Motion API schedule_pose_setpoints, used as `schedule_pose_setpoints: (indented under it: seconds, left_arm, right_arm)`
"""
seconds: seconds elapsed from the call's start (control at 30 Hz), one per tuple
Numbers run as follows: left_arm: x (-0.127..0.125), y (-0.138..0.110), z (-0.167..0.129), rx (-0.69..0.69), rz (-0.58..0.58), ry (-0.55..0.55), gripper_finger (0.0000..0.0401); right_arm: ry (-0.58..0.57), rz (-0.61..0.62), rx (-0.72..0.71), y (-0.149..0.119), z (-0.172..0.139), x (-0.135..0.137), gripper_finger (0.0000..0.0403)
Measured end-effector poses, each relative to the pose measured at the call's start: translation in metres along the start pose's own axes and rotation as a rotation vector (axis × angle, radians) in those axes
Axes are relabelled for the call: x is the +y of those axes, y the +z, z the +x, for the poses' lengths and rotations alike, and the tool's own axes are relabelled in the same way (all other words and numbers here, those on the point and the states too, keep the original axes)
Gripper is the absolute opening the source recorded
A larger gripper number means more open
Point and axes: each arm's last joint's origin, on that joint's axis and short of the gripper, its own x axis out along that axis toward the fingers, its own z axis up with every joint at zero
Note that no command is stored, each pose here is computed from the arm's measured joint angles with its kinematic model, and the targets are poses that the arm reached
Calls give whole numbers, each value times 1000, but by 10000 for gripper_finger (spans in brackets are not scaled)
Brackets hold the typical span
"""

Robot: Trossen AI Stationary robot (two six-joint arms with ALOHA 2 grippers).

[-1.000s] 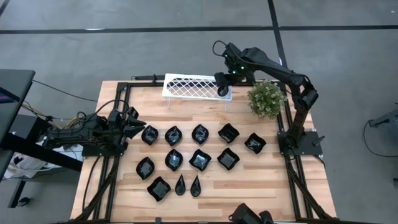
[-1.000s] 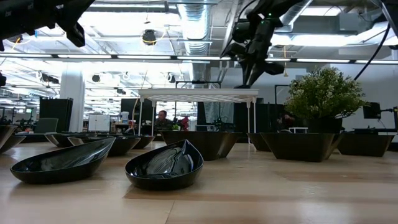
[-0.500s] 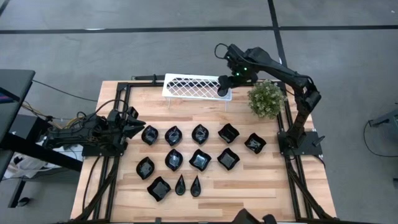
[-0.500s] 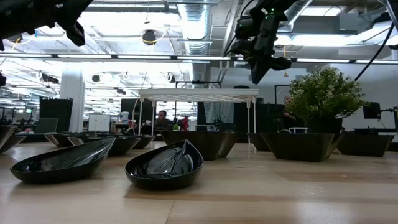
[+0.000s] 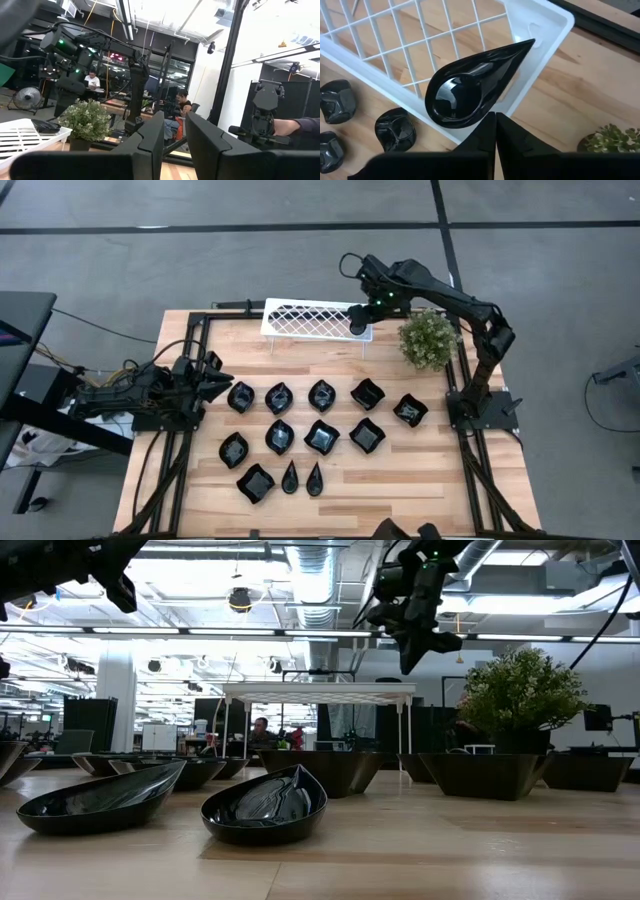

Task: Pick & Place Mini shaped plates
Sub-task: Stack the black drop shaped plate on top of the black drop shaped plate on the shelf

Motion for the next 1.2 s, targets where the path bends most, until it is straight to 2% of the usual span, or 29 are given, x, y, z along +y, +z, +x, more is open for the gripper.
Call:
schedule_pose_setpoints:
  seconds: [0.2, 0.37, 0.53, 0.7, 1.0, 1.2]
  left_arm:
    - [0, 1, 0, -6, 0, -1, 82]
    - [0, 1, 0, -11, 1, -3, 82]
    - [0, 1, 0, -15, 1, -4, 82]
    - [0, 1, 0, -15, 1, -4, 82]
    - [-1, 1, 0, -13, 1, -11, 82]
    - [-3, 1, 0, 11, 1, -107, 82]
  right_arm:
    - [1, -37, 4, -1, 0, 2, 3]
    - [120, -215, 27, -17, -13, 18, 1]
    - [218, -455, -9, -54, -39, 54, 3]
    - [301, -622, -51, -98, -59, 93, 1]
    - [471, -683, -65, -174, -71, 158, 1]
    - [497, -684, -48, -219, -58, 193, 1]
